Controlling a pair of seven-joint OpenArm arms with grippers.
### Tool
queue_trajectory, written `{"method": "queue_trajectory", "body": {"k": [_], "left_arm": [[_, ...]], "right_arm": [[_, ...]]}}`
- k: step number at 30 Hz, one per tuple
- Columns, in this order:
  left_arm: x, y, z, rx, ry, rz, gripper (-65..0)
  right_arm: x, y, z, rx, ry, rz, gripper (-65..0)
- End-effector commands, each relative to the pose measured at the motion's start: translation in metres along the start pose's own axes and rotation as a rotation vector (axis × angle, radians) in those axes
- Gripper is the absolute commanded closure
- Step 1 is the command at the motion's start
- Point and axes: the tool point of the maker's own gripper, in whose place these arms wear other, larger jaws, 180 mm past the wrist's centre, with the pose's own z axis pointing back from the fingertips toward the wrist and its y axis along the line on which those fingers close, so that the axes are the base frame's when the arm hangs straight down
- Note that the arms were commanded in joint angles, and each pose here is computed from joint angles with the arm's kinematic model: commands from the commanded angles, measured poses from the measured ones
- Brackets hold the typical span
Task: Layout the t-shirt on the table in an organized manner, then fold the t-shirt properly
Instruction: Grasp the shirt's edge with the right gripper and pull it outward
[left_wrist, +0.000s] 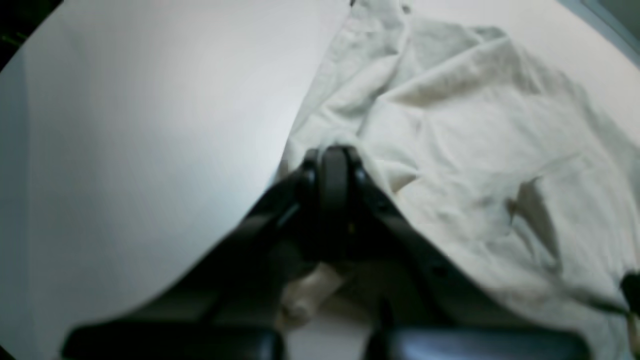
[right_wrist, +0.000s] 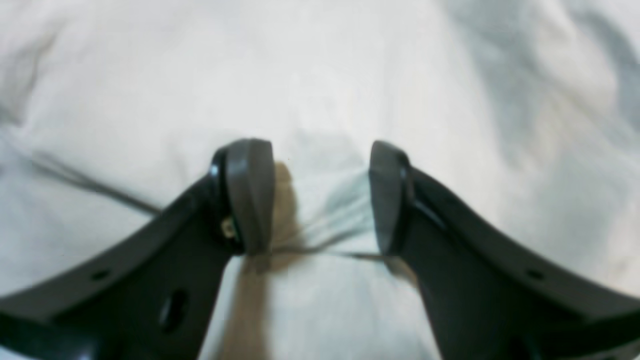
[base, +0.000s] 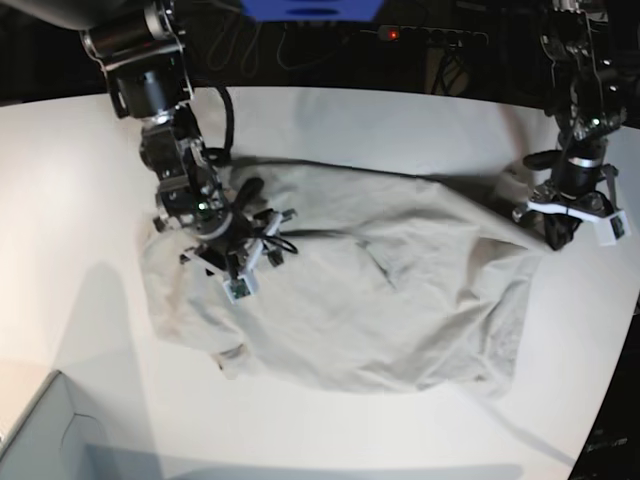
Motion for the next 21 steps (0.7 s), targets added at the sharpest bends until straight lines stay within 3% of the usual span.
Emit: {"method": "queue_trajectory", "body": {"k": [1, 9, 14, 18, 21], "left_arm": [[0.017, -0.003, -0.001, -0.013, -0.051, -0.011, -0.1], [0.022, -0.008, -0.005, -0.021, -0.062, -0.005, -0.1], [0.020, -0.007, -0.004, -0.019, -0.059, -0.005, -0.1], [0.019, -0.006, -0.003, -0.020, -0.056, -0.002, -0.1], [0.019, -0.006, -0.003, -0.020, -0.056, -0.002, -0.1]], "right_arm": [[0.027, 0.000, 0.002, 0.007, -0.062, 0.011, -31.1], [0.015, 0.006, 0.009, 0.013, -0.029, 0.014, -30.3], [0.008, 0.010, 0.011, 0.017, -0.020, 0.011, -24.7], [0.007, 0.010, 0.011, 0.018, -0.018, 0.011, -14.6], [0.008, 0.011, 0.013, 0.018, -0.024, 0.008, -0.8]]}}
